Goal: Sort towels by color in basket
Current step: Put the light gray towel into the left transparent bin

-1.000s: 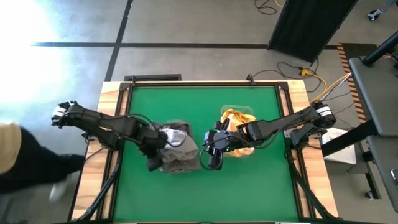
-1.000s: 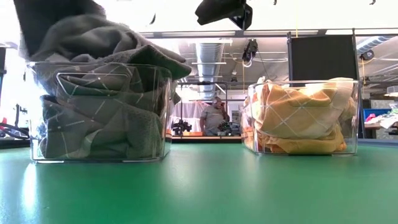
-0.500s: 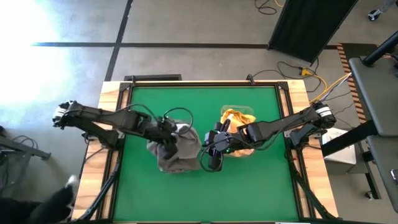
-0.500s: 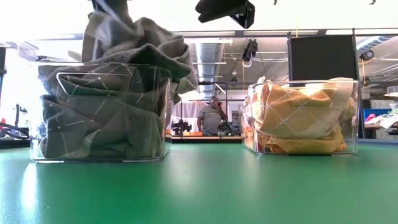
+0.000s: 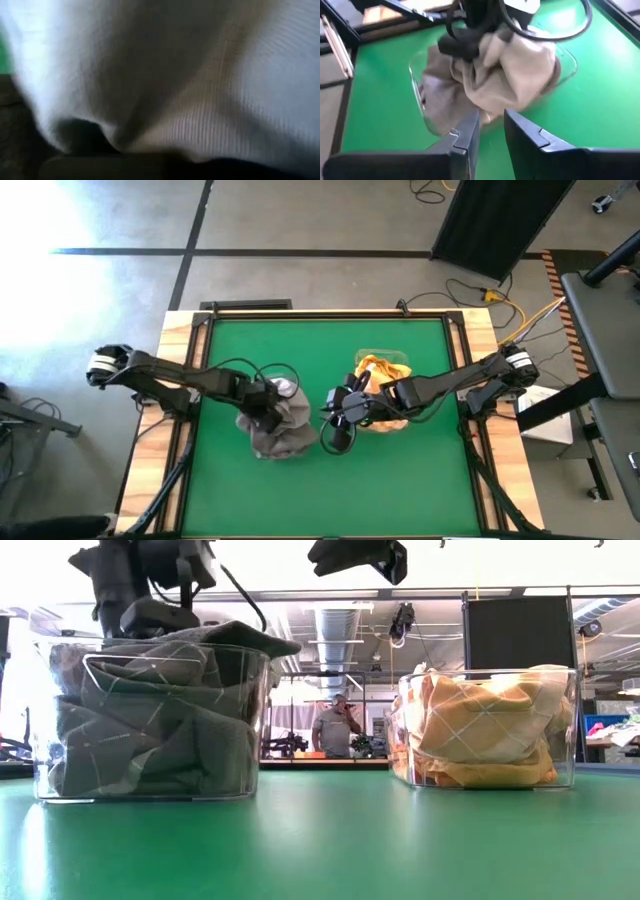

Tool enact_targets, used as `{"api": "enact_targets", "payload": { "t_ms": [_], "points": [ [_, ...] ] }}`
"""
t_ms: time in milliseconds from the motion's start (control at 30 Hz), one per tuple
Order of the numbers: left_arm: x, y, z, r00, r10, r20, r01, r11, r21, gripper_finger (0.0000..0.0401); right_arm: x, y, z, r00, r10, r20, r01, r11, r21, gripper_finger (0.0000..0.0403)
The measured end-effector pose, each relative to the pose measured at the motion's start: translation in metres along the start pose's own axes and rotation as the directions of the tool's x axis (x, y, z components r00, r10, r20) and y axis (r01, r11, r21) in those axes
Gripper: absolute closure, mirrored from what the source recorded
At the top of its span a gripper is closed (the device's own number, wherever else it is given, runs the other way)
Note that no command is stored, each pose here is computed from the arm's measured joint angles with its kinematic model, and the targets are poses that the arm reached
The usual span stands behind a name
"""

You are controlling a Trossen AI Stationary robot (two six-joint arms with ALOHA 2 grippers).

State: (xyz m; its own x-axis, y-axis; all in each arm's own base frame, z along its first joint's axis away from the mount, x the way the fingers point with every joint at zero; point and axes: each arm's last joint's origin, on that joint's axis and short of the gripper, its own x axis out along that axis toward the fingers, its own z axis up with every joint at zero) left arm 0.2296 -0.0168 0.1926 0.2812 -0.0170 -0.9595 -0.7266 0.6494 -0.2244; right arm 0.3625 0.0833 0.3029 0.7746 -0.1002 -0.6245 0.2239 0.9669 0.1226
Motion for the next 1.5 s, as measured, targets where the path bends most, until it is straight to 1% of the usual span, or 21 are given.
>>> {"api": "enact_targets", "payload": {
  "t_ms": [67, 133, 200, 267, 367, 433, 533, 633, 767, 833, 900, 967, 1000, 1067, 1167, 1233, 1267, 1300, 1333, 1433, 1500],
  "points": [
    [0.006, 0.002, -0.001, 1.0, -0.026, 0.013, 0.026, 1.0, -0.01, 0.0401, 0.002, 0.001, 0.003, 1.0, 0.01, 0.03, -0.01, 1.0, 0.003, 0.032],
    [0.009, 0.002, -0.002, 0.999, -0.03, 0.029, 0.03, 0.999, -0.016, 0.0401, 0.004, 0.002, 0.004, 0.999, 0.017, 0.046, -0.017, 1.0, 0.001, 0.0315],
    [0.008, 0.002, -0.001, 0.999, -0.031, 0.037, 0.031, 0.999, -0.015, 0.04, 0.006, 0.003, 0.005, 0.998, 0.024, 0.064, -0.024, 1.0, 0.007, 0.0312],
    [0.003, 0.0, 0.0, 1.0, -0.016, 0.026, 0.016, 1.0, 0.012, 0.0393, 0.007, 0.002, 0.004, 0.999, 0.019, 0.05, -0.019, 1.0, 0.003, 0.0309],
    [-0.014, -0.003, 0.002, 0.999, 0.036, -0.017, -0.034, 0.995, 0.097, 0.0371, 0.007, 0.002, 0.004, 0.999, 0.019, 0.049, -0.019, 1.0, 0.0, 0.0307],
    [-0.028, -0.005, 0.003, 0.995, 0.085, -0.054, -0.075, 0.983, 0.166, 0.0352, 0.006, 0.002, 0.004, 0.999, 0.02, 0.051, -0.02, 1.0, -0.009, 0.0308],
    [-0.05, -0.008, 0.007, 0.99, 0.121, -0.076, -0.099, 0.964, 0.247, 0.0321, 0.005, 0.002, 0.004, 0.998, 0.021, 0.052, -0.019, 0.999, -0.034, 0.0312],
    [-0.068, -0.013, 0.01, 0.99, 0.121, -0.076, -0.092, 0.945, 0.315, 0.0292, 0.005, 0.002, 0.005, 0.998, 0.021, 0.053, -0.019, 0.999, -0.041, 0.0316],
    [-0.092, -0.022, 0.013, 0.992, 0.065, -0.111, -0.014, 0.914, 0.406, 0.0265, 0.005, 0.002, 0.004, 0.998, 0.02, 0.052, -0.018, 0.999, -0.043, 0.0319],
    [-0.105, -0.023, 0.013, 0.989, 0.055, -0.135, 0.006, 0.909, 0.417, 0.0259, 0.005, 0.002, 0.004, 0.999, 0.019, 0.049, -0.017, 0.999, -0.045, 0.0316],
    [-0.119, -0.023, 0.014, 0.987, 0.066, -0.147, 0.001, 0.911, 0.411, 0.0257, 0.005, 0.001, 0.003, 0.999, 0.016, 0.04, -0.014, 0.999, -0.048, 0.0312],
    [-0.131, -0.026, 0.016, 0.991, 0.036, -0.127, 0.019, 0.912, 0.409, 0.0259, 0.004, 0.001, 0.002, 1.0, 0.01, 0.026, -0.009, 0.999, -0.05, 0.0308],
    [-0.137, -0.029, 0.018, 0.995, 0.002, -0.097, 0.038, 0.911, 0.411, 0.0262, 0.004, 0.001, 0.002, 1.0, 0.009, 0.022, -0.008, 0.999, -0.052, 0.0306],
    [-0.146, -0.038, 0.025, 0.995, -0.099, -0.021, 0.099, 0.9, 0.425, 0.0273, 0.004, 0.0, 0.001, 1.0, 0.005, 0.013, -0.004, 0.999, -0.054, 0.0303],
    [-0.151, -0.055, 0.038, 0.958, -0.263, 0.112, 0.181, 0.861, 0.476, 0.0307, 0.004, 0.0, 0.001, 1.0, 0.004, 0.011, -0.004, 0.999, -0.054, 0.0303],
    [-0.148, -0.064, 0.046, 0.921, -0.316, 0.229, 0.171, 0.855, 0.489, 0.0345, 0.004, 0.0, 0.001, 1.0, 0.004, 0.011, -0.004, 0.999, -0.054, 0.0307],
    [-0.145, -0.067, 0.049, 0.907, -0.32, 0.274, 0.156, 0.859, 0.487, 0.0368, 0.004, 0.0, 0.001, 1.0, 0.004, 0.011, -0.004, 0.999, -0.054, 0.0309],
    [-0.14, -0.067, 0.051, 0.903, -0.3, 0.308, 0.127, 0.871, 0.475, 0.0384, 0.004, 0.0, 0.0, 1.0, 0.004, 0.01, -0.004, 0.999, -0.054, 0.0311],
    [-0.134, -0.067, 0.053, 0.904, -0.264, 0.337, 0.089, 0.885, 0.456, 0.0391, 0.004, 0.0, 0.0, 1.0, 0.003, 0.008, -0.003, 0.999, -0.051, 0.0314],
    [-0.115, -0.061, 0.052, 0.918, -0.126, 0.376, -0.034, 0.919, 0.393, 0.0386, 0.004, 0.0, -0.001, 1.0, -0.002, -0.008, 0.001, 0.999, -0.046, 0.032],
    [-0.101, -0.052, 0.047, 0.938, -0.027, 0.345, -0.106, 0.926, 0.362, 0.0391, 0.004, 0.0, -0.003, 1.0, -0.005, -0.02, 0.004, 0.999, -0.05, 0.0324]
  ]
}}
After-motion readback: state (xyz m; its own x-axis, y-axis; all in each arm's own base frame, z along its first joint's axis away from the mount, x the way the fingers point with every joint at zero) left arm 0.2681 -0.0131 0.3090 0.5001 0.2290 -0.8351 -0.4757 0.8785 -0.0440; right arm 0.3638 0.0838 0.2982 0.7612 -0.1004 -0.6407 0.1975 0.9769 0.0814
